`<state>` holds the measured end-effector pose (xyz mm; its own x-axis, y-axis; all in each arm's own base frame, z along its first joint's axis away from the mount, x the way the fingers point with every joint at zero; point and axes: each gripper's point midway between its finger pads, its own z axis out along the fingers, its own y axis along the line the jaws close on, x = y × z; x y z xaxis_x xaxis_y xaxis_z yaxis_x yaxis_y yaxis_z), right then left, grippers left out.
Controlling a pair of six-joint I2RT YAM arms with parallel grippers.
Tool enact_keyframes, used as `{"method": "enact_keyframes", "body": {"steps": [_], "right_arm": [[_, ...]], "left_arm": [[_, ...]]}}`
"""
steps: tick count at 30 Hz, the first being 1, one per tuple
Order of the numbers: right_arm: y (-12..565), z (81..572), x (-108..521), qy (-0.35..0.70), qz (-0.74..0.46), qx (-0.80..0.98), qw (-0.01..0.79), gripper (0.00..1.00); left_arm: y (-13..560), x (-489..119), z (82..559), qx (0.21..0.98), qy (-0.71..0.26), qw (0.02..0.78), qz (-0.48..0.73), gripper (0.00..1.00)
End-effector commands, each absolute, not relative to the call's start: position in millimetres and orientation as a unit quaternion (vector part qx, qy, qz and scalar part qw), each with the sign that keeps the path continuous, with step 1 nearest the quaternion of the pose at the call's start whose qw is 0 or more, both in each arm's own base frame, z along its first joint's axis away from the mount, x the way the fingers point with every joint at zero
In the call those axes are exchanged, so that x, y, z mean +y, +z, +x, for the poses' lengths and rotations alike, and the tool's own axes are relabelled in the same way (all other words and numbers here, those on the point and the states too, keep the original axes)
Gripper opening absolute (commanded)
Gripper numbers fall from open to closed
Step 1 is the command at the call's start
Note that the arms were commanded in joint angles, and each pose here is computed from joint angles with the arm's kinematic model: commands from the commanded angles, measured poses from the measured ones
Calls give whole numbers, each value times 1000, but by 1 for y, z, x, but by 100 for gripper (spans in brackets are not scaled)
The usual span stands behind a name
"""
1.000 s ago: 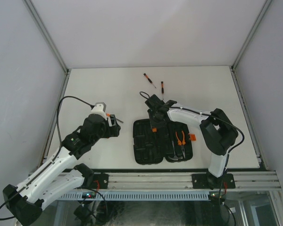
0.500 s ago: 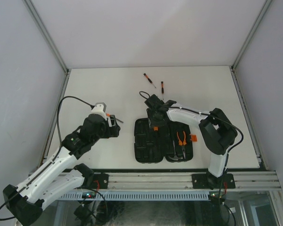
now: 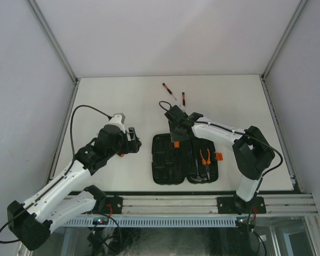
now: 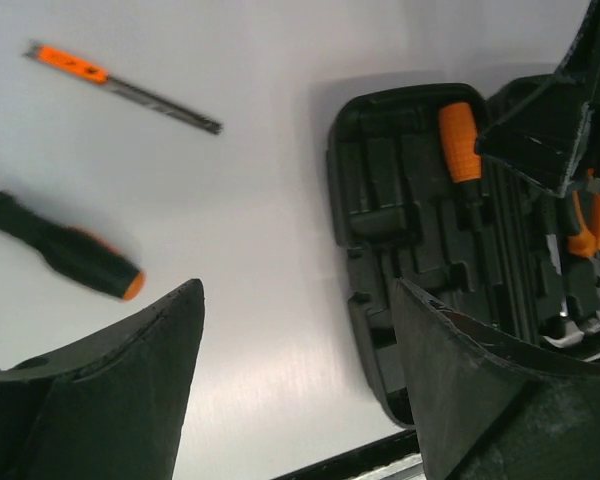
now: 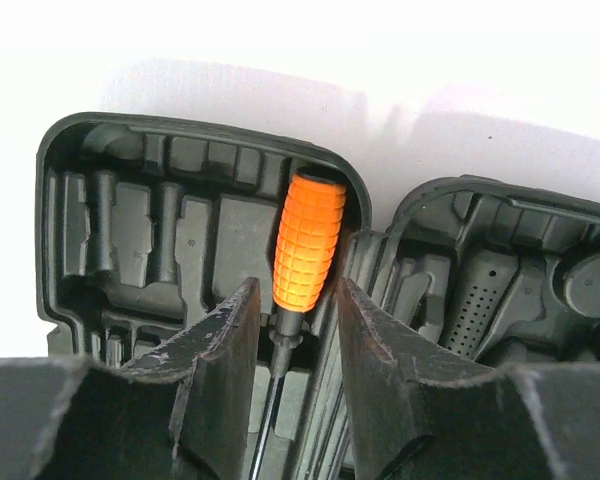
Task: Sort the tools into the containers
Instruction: Place the screwdriver in the storage box, then adjust the storage box at the center of the board.
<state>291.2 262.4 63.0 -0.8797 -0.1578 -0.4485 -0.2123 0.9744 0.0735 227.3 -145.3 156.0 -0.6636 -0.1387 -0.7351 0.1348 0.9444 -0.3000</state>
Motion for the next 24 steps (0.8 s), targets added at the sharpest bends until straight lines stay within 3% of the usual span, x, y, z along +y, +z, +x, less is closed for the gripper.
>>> {"method": "enact_keyframes", "body": {"steps": [1, 24], "right_arm": [[100, 296, 264, 75, -80, 954, 280, 35], [130, 234, 223, 121, -28, 936, 329, 32]], "left_arm": [[151, -184, 233, 881, -257, 397, 7, 78], [68, -238, 279, 908, -273, 316, 30, 66]]}}
